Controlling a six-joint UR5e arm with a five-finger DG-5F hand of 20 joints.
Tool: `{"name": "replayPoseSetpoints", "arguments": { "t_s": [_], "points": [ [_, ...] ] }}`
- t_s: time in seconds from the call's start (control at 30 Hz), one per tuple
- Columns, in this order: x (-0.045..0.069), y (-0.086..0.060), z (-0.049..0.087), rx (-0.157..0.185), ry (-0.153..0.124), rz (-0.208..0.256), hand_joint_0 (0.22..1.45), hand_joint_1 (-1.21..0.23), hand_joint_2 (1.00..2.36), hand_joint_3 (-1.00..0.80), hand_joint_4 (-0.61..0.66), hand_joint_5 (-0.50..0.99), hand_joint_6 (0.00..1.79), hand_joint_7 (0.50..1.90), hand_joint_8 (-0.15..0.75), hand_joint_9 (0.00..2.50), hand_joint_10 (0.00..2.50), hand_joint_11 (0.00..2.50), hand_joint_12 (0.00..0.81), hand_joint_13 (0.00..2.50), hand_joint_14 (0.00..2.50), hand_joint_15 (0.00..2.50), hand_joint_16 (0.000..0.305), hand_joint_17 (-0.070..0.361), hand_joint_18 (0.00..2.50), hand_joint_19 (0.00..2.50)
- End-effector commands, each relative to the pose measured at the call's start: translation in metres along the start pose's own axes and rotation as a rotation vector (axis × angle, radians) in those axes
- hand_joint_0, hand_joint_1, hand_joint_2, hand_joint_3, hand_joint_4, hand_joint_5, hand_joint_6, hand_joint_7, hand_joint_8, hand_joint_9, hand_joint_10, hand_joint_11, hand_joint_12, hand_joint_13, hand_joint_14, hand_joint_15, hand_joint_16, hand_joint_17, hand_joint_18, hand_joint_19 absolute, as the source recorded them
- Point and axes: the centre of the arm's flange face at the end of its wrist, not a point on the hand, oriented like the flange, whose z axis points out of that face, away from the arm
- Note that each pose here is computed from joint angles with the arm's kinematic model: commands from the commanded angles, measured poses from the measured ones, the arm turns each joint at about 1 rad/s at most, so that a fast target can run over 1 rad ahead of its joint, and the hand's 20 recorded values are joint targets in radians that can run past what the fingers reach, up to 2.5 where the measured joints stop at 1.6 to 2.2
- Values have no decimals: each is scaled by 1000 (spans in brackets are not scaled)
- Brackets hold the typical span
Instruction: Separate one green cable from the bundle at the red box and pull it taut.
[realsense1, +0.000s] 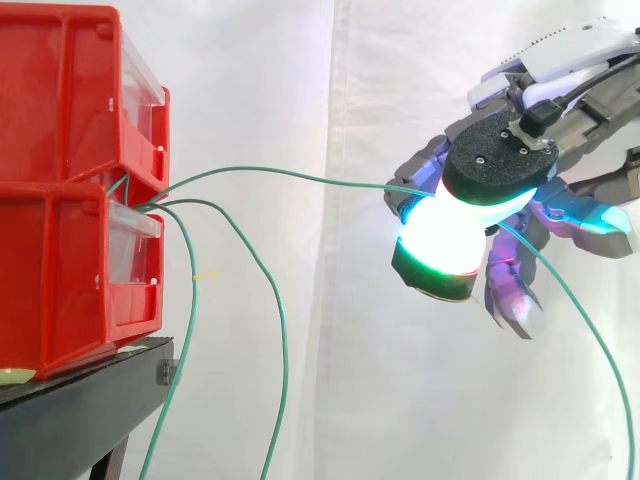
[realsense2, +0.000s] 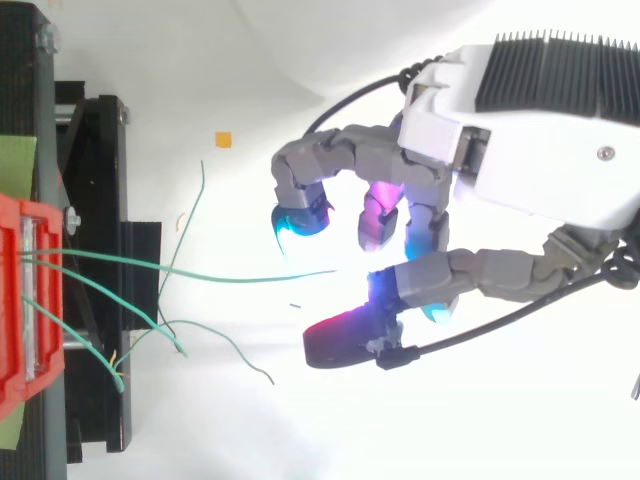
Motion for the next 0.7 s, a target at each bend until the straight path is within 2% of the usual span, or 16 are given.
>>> {"name": "replayPoseSetpoints", "arguments": {
  "t_s": [0.0, 0.27, 0.43, 0.67],
  "points": [
    [0, -1, -1, 10, 8, 18, 772, -783, 1011, -325, 108, 138, 505, 1294, 114, 1801, 15, 356, 261, 1150, 15, 432, 45, 102, 806, 521],
    [1, -1, -1, 9, 9, 18, 788, -804, 1011, -323, 116, 139, 505, 1306, 117, 1800, 16, 340, 262, 1148, 15, 431, 44, 99, 813, 536],
    [1, 0, -1, 5, 11, 34, 793, -808, 1010, -325, 121, 140, 505, 1305, 118, 1789, 14, 331, 259, 1140, 17, 431, 43, 97, 823, 543],
    [2, 0, -1, 2, 18, 105, 794, -808, 1011, -326, 126, 139, 505, 1308, 117, 1787, 14, 332, 257, 1140, 15, 436, 43, 96, 826, 549]
  ]
}}
